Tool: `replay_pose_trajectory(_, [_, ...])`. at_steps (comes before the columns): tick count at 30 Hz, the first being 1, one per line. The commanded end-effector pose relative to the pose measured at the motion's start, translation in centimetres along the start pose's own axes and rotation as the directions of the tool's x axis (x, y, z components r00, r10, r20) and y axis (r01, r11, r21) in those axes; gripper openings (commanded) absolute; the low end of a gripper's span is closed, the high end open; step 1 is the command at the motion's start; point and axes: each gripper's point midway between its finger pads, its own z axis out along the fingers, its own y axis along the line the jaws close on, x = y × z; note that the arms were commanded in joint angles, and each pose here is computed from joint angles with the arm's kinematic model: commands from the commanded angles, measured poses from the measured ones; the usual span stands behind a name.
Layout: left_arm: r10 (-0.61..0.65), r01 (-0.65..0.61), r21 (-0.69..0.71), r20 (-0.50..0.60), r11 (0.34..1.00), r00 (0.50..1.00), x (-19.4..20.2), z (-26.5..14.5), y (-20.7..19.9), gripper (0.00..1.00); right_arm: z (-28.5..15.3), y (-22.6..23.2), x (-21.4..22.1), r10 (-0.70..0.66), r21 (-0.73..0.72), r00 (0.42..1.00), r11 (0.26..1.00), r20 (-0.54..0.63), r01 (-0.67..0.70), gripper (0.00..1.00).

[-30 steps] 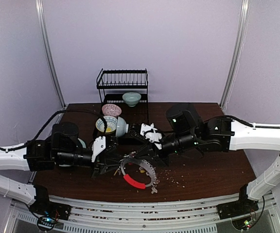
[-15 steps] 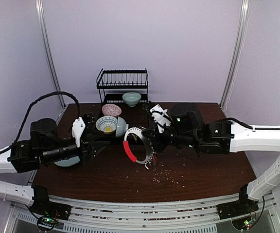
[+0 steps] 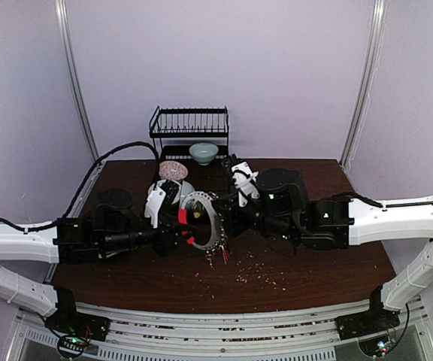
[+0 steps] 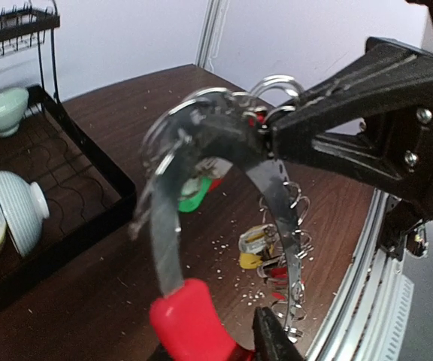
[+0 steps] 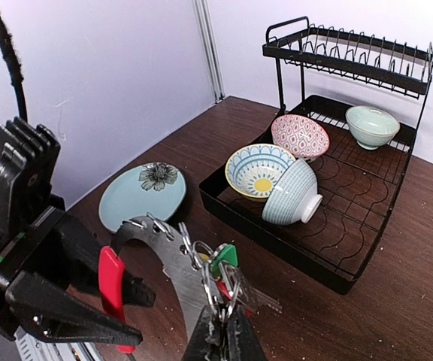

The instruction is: Put the keys on the keyring

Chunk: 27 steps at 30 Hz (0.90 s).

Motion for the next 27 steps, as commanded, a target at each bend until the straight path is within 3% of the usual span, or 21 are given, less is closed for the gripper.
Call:
replay_pose_trajectory(1, [-0.049,0.047,0.021,0.124,0.999,0.991,-3.1,-0.9,-0.3,0.15,-0.4,1.0,-1.3,0.032,-0.049,0.998,0.998,0.061,-0.029,0.00])
replay_pose_trajectory(3, [-0.048,0.042,0.048,0.133,0.998,0.990,-3.3,-1.1,-0.8,0.00,-0.3,1.2,-1.1,0.024,-0.057,0.998,0.998,0.053,-0.021,0.00])
replay_pose_trajectory(6, [-0.029,0.022,0.053,0.133,0.998,0.991,-3.3,-1.3,-0.9,0.00,-0.4,1.1,-0.7,0.013,-0.066,0.999,0.998,0.046,-0.009,0.00])
replay_pose_trajectory(9, [0.073,-0.072,-0.016,0.105,0.997,0.992,-2.8,-1.7,0.1,0.00,-0.7,1.6,-0.1,-0.036,-0.114,0.999,0.993,0.030,0.039,0.01])
replay_pose_trajectory(10, [0.129,-0.124,-0.069,0.079,0.990,0.988,-2.6,-1.9,0.9,0.00,-0.9,1.9,0.4,-0.060,-0.142,0.998,0.988,0.013,0.061,0.14])
replay_pose_trajectory(12, [0.242,-0.235,-0.189,0.017,0.954,0.970,-2.8,-2.4,2.8,0.00,-1.8,2.5,0.9,-0.117,-0.198,0.993,0.974,-0.011,0.112,0.51])
replay_pose_trajectory(14, [0.365,-0.368,-0.233,-0.057,0.900,0.929,-3.1,-2.9,3.3,0.00,-3.3,2.2,1.0,-0.159,-0.219,0.987,0.964,-0.018,0.151,0.60])
replay_pose_trajectory(17, [0.575,-0.587,-0.138,-0.119,0.797,0.809,-2.7,-3.5,0.7,0.00,-6.4,3.0,0.9,-0.210,-0.360,0.978,0.913,-0.007,0.194,0.66])
replay_pose_trajectory(20, [0.753,-0.761,-0.005,-0.139,0.649,0.643,-0.8,-3.9,-1.6,0.00,-9.6,4.7,0.5,-0.244,-0.501,0.969,0.836,0.029,0.226,0.68])
replay_pose_trajectory(24, [0.879,-0.905,0.007,-0.240,0.426,0.412,1.8,-3.7,-0.6,0.00,-11.3,6.1,0.0,-0.276,-0.582,0.959,0.771,0.060,0.258,0.66])
replay_pose_trajectory(26, [0.899,-0.929,-0.004,-0.249,0.371,0.360,1.3,-3.6,-1.0,0.00,-11.3,6.2,0.2,-0.296,-0.588,0.954,0.763,0.053,0.269,0.62])
replay_pose_trajectory(27, [0.906,-0.931,-0.010,-0.227,0.365,0.358,0.7,-3.6,-1.5,0.00,-11.1,6.1,0.3,-0.304,-0.581,0.952,0.767,0.044,0.272,0.60])
